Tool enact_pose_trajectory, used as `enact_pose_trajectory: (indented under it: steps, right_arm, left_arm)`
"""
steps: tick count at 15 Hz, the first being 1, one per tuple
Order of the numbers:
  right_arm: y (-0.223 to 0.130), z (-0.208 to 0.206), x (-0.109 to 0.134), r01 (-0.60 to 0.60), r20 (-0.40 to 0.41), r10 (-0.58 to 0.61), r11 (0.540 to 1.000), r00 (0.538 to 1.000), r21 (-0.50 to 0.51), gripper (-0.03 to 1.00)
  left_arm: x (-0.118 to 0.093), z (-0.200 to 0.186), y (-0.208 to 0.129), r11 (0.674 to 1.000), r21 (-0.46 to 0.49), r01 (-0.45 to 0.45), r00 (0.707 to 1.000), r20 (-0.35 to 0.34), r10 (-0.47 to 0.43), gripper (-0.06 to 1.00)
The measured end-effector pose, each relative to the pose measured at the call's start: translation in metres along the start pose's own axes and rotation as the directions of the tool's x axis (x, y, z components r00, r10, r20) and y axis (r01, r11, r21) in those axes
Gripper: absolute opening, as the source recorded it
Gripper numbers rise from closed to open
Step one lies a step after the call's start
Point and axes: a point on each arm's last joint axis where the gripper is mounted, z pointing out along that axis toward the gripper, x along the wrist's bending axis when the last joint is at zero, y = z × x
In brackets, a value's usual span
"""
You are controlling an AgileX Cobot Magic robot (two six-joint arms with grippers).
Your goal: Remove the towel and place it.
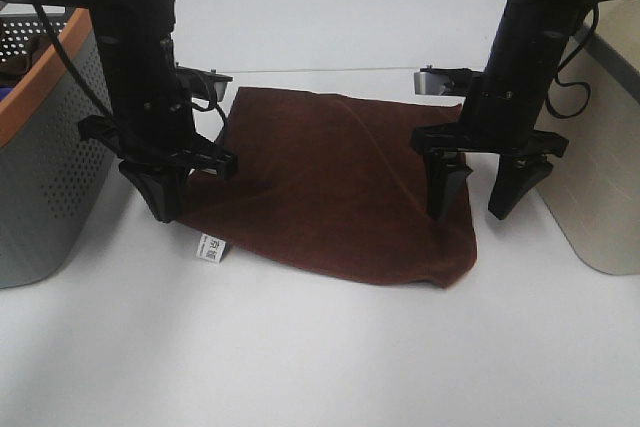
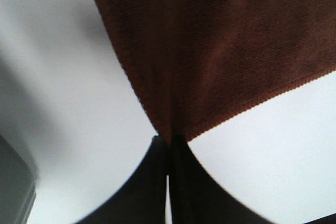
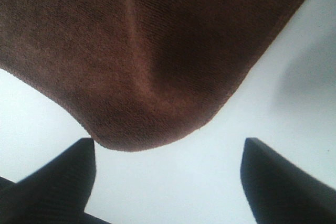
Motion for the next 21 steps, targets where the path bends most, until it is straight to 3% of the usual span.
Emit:
enact_pose_trajectory:
  steps: [2, 3, 5, 6, 7, 10, 14, 18, 21]
  right_arm:
    - [-0.001, 0.0, 0.0, -0.003, -0.003, 0.003, 1.0, 1.0, 0.009, 0.73]
    - [-0.001, 0.0, 0.0, -0.003, -0.004, 0.003, 1.0, 1.0, 0.01, 0.73]
    - [-0.001, 0.0, 0.0, -0.004, -0.004, 0.004, 1.0, 1.0, 0.01, 0.73]
    - [-0.001, 0.0, 0.0, -0.004, -0.004, 0.004, 1.0, 1.0, 0.011, 0.73]
    - [-0.001, 0.0, 0.0, -0.004, -0.005, 0.004, 1.0, 1.0, 0.012, 0.73]
    - [-0.002, -0.003, 0.001, -0.003, -0.005, 0.003, 1.0, 1.0, 0.004, 0.73]
    - [-0.02, -0.057, 0.012, 0.018, -0.011, -0.02, 0.99, 1.0, -0.139, 0.73]
    - [-0.061, -0.133, 0.028, 0.054, -0.012, -0.062, 0.936, 0.998, -0.347, 0.73]
    - [-0.105, -0.185, 0.035, 0.096, 0.033, -0.091, 0.861, 0.995, -0.499, 0.73]
  left_arm:
    - [0.0, 0.0, 0.0, 1.0, -0.001, 0.002, 1.0, 0.002, -0.002, 0.09]
    - [0.0, 0.0, 0.0, 1.0, -0.001, 0.008, 1.0, 0.002, -0.008, 0.23]
    - [0.0, 0.0, 0.0, 1.0, -0.001, 0.008, 1.0, 0.002, -0.008, 0.63]
    - [0.0, -0.001, 0.0, 1.0, -0.002, 0.008, 1.0, 0.002, -0.008, 0.75]
    - [-0.001, -0.003, -0.001, 1.0, -0.007, 0.008, 1.0, 0.004, -0.008, 0.8]
    - [-0.002, -0.028, -0.005, 0.998, -0.069, 0.006, 1.0, 0.009, -0.005, 0.83]
    - [-0.008, -0.11, -0.011, 0.953, -0.304, -0.007, 1.0, 0.017, 0.013, 0.83]
    - [-0.01, -0.185, -0.039, 0.866, -0.499, 0.011, 1.0, 0.011, -0.007, 0.83]
    - [-0.004, -0.25, -0.094, 0.754, -0.655, 0.041, 0.996, -0.038, -0.086, 0.83]
